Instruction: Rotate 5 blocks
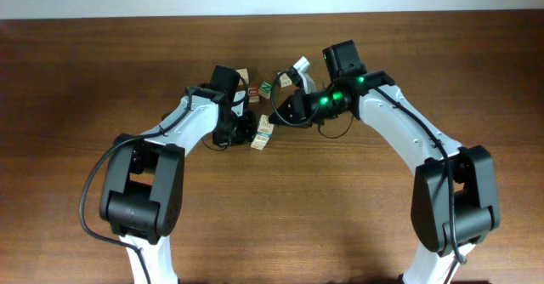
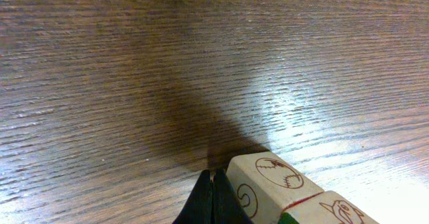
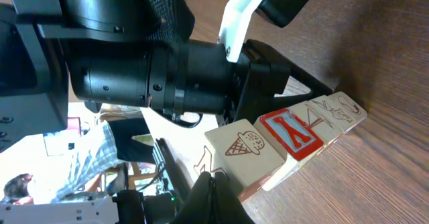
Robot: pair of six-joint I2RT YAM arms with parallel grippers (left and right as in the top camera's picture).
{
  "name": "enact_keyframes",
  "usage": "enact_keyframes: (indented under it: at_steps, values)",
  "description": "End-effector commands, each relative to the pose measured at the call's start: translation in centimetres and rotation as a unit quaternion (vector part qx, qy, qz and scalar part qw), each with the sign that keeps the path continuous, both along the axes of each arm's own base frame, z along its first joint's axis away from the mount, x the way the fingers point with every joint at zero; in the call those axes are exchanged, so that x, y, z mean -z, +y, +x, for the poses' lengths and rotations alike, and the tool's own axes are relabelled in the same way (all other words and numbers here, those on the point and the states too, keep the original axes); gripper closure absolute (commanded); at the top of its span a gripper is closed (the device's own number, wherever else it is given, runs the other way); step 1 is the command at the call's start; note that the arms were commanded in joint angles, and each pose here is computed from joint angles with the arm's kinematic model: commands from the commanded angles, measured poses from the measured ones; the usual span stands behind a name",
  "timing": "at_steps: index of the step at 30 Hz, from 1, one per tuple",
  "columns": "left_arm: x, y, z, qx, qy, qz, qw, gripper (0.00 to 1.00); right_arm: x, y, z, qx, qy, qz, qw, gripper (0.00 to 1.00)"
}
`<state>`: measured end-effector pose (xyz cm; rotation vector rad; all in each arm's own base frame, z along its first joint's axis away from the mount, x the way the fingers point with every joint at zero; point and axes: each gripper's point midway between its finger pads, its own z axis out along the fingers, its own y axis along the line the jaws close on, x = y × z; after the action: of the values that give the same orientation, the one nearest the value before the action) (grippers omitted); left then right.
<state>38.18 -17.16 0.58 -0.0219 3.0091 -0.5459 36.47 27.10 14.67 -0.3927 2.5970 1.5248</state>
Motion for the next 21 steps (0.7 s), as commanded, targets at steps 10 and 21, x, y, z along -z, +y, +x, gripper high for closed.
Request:
enact_keyframes:
  at_steps: [10,21]
  values:
    - [-0.3,0.4,0.4,-0.012,0.007,-0.023,1.0,1.0,4.9,0.4,0.2,0.027,0.014,-0.082,0.996,0.96]
    - [-0.2,2.5,1.1,-0.036,0.005,-0.013,0.999,1.0,5.1,0.3,0.6,0.037,0.01,-0.09,0.995,0.95]
